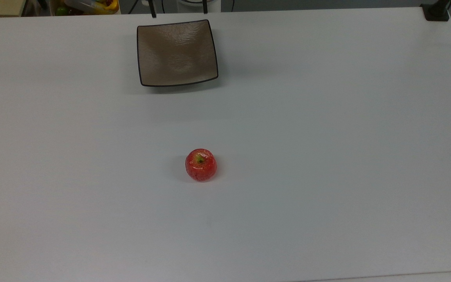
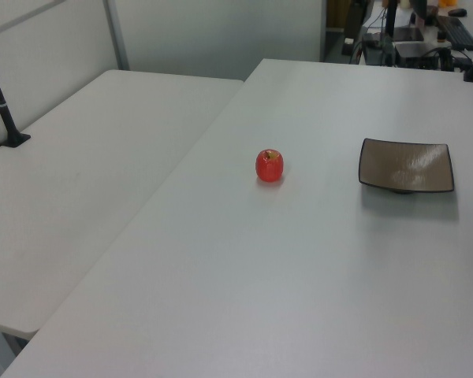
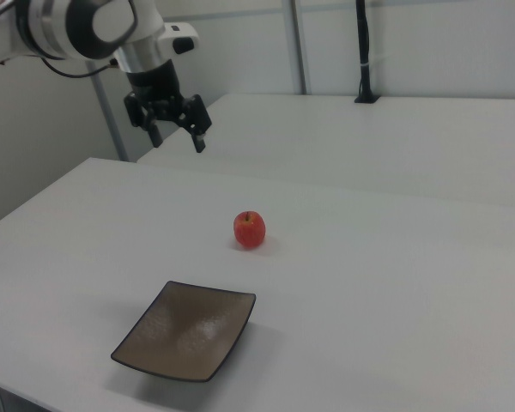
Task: Apples placed on a ceramic plate
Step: 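Move the open gripper from its raised pose toward the red apple, then lower the open gripper down over the red apple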
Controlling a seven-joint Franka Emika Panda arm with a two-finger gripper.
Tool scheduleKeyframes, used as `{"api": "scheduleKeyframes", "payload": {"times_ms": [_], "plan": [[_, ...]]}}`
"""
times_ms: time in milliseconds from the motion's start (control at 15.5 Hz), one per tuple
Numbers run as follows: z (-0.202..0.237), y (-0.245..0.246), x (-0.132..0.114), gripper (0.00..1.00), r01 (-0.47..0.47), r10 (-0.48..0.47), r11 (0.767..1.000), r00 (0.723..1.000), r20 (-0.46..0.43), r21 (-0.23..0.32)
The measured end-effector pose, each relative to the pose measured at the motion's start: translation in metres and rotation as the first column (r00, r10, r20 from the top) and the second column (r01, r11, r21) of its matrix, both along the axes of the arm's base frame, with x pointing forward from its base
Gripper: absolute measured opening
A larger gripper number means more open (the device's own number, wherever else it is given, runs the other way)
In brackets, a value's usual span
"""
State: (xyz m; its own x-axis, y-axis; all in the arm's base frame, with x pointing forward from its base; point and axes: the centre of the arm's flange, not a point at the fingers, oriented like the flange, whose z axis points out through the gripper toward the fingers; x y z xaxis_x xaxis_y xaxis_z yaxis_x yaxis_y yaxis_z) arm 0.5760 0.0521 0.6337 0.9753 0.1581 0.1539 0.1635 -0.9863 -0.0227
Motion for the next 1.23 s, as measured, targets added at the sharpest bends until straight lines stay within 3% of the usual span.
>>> {"api": "scheduleKeyframes", "payload": {"times_ms": [322,580,1225], "plan": [[-0.043,0.008,0.062,1.00,0.008,-0.007,1.000,0.994,0.109,-0.008],[-0.092,0.013,0.099,1.00,0.010,-0.007,1.000,0.988,0.152,-0.017],[-0.195,0.026,0.140,1.00,0.001,0.005,0.999,0.986,0.170,-0.036]]}}
